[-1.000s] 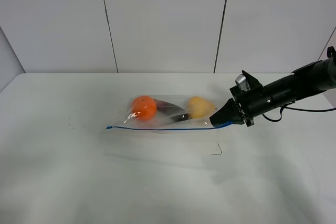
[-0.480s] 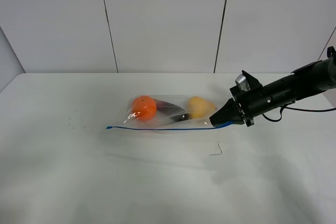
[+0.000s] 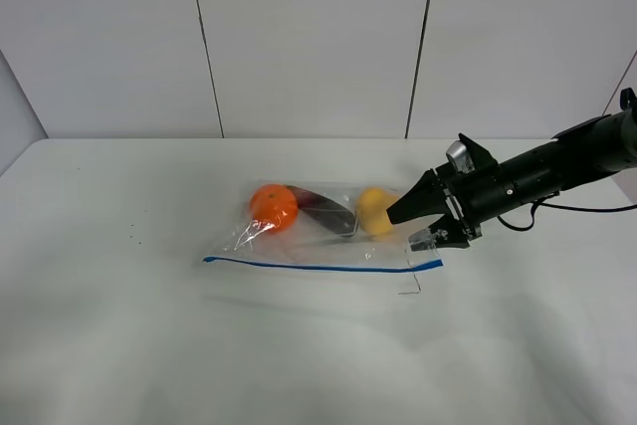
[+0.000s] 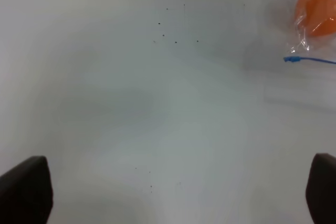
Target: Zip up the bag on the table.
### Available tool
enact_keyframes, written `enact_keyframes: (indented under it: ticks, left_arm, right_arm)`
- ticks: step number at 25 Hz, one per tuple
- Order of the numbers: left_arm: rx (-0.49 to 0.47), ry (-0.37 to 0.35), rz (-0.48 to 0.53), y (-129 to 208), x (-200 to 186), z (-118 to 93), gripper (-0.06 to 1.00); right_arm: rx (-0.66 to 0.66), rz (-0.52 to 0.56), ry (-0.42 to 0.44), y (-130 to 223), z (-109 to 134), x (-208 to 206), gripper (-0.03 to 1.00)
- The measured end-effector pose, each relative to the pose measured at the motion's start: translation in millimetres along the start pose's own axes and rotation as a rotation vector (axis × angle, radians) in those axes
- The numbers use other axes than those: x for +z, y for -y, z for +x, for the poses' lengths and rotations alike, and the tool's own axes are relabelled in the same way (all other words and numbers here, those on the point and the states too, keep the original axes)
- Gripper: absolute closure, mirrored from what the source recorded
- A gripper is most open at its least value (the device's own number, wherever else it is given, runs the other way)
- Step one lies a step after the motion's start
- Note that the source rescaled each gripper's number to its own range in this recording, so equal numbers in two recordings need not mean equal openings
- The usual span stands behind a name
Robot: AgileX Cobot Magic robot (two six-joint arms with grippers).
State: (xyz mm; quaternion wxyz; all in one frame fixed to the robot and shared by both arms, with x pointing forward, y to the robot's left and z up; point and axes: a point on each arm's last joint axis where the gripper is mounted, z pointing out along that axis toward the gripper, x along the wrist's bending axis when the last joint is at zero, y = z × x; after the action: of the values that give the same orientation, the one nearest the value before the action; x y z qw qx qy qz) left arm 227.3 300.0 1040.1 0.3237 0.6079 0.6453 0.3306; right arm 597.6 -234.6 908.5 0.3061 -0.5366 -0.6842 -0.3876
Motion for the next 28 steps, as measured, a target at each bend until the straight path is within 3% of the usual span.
enact_keyframes:
  ticks: [13, 16, 19, 28]
  left_arm:
    - [0.0, 0.0, 0.0, 0, 0, 0, -0.06]
    - [0.0, 0.0, 0.0, 0, 0, 0, -0.06]
    - [0.0, 0.0, 0.0, 0, 0, 0, -0.06]
    - [0.0, 0.0, 0.0, 0, 0, 0, -0.06]
  right_arm:
    - [0.048, 0.0, 0.0, 0, 0, 0, -0.03]
    - [0.04, 0.011, 0.039, 1, -1, -1, -0.03]
    - [0.029, 0.014, 0.176, 1, -2, -9, -0.03]
    - [0.005, -0.027, 0.868, 4, 5, -73, -0.03]
